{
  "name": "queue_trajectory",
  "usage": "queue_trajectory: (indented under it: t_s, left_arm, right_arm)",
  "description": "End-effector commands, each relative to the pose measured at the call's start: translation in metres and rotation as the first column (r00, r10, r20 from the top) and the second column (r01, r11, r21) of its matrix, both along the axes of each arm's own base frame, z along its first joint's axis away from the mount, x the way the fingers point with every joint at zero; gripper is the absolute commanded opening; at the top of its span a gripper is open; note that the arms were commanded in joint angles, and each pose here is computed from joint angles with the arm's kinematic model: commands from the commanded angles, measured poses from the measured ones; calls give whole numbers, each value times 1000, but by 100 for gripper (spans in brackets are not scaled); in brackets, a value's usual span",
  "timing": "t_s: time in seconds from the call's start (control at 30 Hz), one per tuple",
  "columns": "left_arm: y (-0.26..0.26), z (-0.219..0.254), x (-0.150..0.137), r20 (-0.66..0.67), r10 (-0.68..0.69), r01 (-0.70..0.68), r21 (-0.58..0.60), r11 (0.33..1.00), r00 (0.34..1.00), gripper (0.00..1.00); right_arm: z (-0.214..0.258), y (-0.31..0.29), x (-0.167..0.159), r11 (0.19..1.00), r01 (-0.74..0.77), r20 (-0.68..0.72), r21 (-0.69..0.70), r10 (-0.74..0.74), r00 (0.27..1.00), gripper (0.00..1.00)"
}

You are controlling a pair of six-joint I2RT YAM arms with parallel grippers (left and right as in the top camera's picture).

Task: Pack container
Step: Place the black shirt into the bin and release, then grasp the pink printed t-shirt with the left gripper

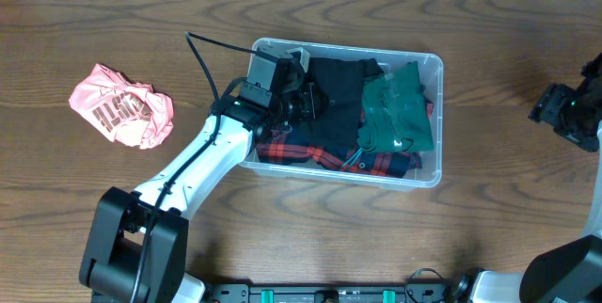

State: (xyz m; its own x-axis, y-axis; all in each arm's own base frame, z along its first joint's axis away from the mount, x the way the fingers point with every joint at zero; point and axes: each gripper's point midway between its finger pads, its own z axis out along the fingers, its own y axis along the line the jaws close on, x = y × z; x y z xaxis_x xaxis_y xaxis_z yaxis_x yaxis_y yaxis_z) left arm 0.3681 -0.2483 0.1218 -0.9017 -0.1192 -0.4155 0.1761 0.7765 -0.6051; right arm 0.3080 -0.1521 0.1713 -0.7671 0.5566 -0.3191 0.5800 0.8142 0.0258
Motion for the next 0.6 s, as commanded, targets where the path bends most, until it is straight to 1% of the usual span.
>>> queue_trajectory:
  t_s: [0.0,0.07,0.1,0.17,0.23,0.3,0.37,0.4,0.43,0.5,0.57]
  left_arm:
    - [-11,6,-5,0,-47,47,-18,999,999,42]
    - [-4,12,-4,15,-48,49,-8,999,999,95]
    - [1,19,-3,27,-54,53,3,999,998,98]
    - [15,36,-1,69,-56,53,48,997,996,98]
    - [37,58,3,124,-32,17,122,992,992,98]
    - [66,90,7,212,-7,-40,220,975,977,98]
    - [98,121,10,304,32,-130,309,942,952,98]
    - [122,137,13,355,85,-214,344,914,931,98]
    - [150,154,14,407,156,-315,359,879,900,98]
    - [191,172,14,461,254,-442,362,821,850,98]
    - [231,177,13,472,342,-532,363,765,813,98]
  right_arm:
    - [0,4,0,1000,-2,4,5,2,1000,71]
    - [0,3,0,1000,-2,4,4,2,1000,71]
    - [0,3,0,1000,-2,4,5,2,1000,71]
    - [0,3,0,1000,-2,4,4,2,1000,71]
    - [0,3,0,1000,-2,4,4,2,1000,71]
    - [0,3,0,1000,-3,4,4,3,1000,71]
    - [0,3,0,1000,-2,5,3,2,1000,71]
    - [0,3,1,1000,-2,6,2,2,1000,71]
    - [0,3,1,1000,-2,6,3,2,1000,71]
    - [0,3,1,1000,-2,5,3,2,1000,71]
    - [0,3,0,1000,-2,4,3,2,1000,71]
